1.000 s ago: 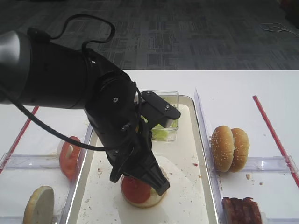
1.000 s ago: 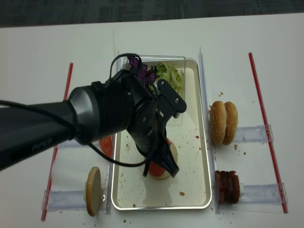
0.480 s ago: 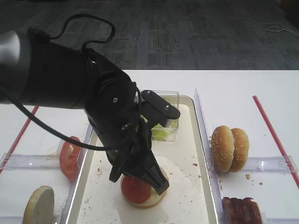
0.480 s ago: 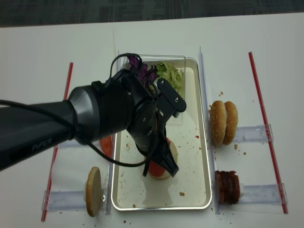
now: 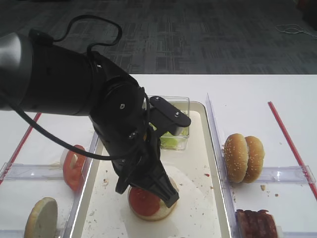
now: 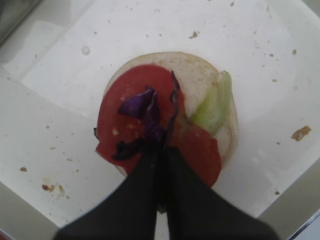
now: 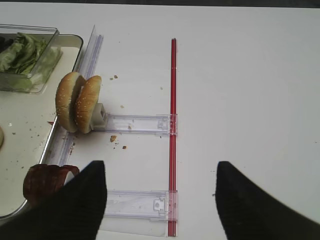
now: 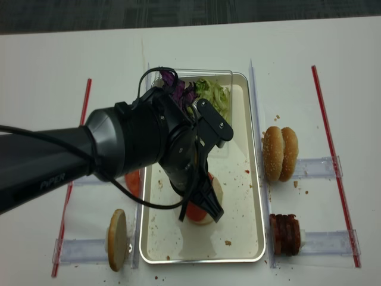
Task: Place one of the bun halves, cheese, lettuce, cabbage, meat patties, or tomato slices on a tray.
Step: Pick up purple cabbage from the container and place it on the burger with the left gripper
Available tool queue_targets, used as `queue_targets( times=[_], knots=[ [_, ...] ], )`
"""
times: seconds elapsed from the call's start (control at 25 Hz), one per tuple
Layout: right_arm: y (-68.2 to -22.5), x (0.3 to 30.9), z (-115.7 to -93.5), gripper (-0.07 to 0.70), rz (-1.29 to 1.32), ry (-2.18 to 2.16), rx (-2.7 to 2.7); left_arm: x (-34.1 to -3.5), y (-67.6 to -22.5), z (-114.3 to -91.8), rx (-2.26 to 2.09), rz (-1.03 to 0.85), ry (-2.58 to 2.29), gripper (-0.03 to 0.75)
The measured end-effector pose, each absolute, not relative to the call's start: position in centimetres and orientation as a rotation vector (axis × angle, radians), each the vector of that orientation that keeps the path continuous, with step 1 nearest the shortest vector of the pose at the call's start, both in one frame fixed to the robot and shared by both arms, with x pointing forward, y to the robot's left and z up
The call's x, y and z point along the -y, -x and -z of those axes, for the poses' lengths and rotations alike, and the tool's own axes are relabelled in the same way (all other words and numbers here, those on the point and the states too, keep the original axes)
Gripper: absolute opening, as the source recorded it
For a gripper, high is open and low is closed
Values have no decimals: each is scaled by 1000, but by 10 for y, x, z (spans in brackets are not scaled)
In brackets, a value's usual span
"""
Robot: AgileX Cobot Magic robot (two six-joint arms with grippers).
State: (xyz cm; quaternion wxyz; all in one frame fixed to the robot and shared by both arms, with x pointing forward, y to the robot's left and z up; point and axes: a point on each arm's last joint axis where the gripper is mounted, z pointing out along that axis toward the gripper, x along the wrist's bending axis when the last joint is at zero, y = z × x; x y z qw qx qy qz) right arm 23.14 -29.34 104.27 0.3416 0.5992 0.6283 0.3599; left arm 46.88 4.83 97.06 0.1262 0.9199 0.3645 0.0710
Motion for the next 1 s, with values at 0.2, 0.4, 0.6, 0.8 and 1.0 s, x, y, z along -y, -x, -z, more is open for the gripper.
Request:
queue_targets(
  times=[0.2, 0.4, 0.6, 0.8, 1.0],
  knots=[
    [-231, 293, -1043, 506, -936, -1558, -1634, -48, -469, -971, -1071, -205, -2677, 146],
    [-231, 293, -1043, 506, -936, -1558, -1634, -48, -469, -971, -1090, -202, -2669, 349],
    [-231, 293, -1043, 506, -936, -1558, -1634, -49, -469, -970, -1101, -201, -2666, 492],
    [-231, 293, -1043, 506, -935, -1557, -1635, -49, -468, -970, -1102, -200, -2668, 511],
    [-231, 293, -1043, 506, -934, -1558, -1637, -46, -471, -985, -1107, -204, -2668, 513]
  ],
)
